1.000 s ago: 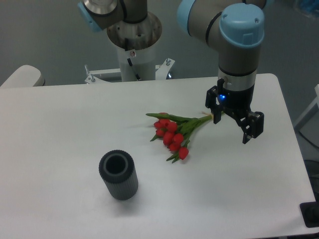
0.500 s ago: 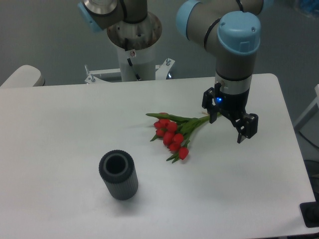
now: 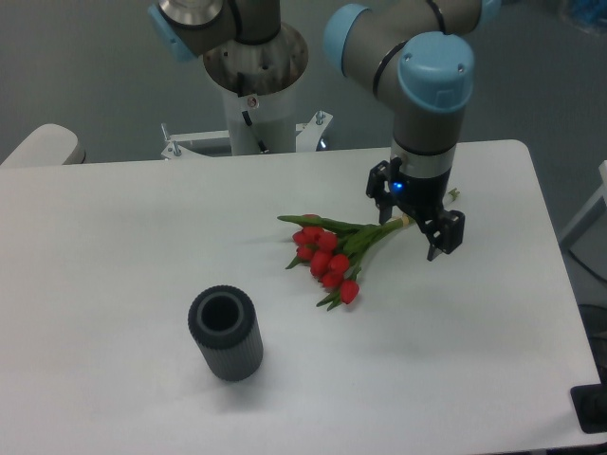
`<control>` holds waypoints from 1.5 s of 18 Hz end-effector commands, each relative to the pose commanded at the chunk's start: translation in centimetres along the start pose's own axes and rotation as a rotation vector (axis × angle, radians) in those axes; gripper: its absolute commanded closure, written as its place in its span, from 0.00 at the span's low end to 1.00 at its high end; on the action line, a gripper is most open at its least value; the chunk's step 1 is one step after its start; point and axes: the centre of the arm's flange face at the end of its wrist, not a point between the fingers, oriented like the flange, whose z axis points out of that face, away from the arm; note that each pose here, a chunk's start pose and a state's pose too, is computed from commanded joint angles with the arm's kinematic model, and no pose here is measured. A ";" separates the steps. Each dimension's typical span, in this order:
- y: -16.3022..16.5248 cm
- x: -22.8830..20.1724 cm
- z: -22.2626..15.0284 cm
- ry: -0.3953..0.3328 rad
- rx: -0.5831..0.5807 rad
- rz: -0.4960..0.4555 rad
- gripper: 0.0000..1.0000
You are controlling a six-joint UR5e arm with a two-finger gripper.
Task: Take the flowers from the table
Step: 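Move the open gripper over the stems of the red tulip bunch, then lower the gripper onto the tulip stems and close it around them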
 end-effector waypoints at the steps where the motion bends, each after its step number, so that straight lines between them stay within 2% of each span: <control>1: 0.5 0.4 0.7 0.010 -0.052 -0.002 0.00; 3: 0.8 1.7 2.8 0.047 -0.109 -0.001 0.00; 5: 1.0 2.9 4.7 0.073 -0.112 0.001 0.00; 9: 1.7 4.3 7.6 0.055 -0.114 -0.012 0.00; 12: 1.9 4.9 9.7 0.094 -0.115 -0.036 0.00; 18: 3.1 5.6 11.2 0.121 -0.096 -0.107 0.00; 21: 3.3 5.5 11.6 0.085 -0.036 -0.180 0.00; 27: 2.8 6.4 13.0 0.105 -0.006 -0.162 0.00</control>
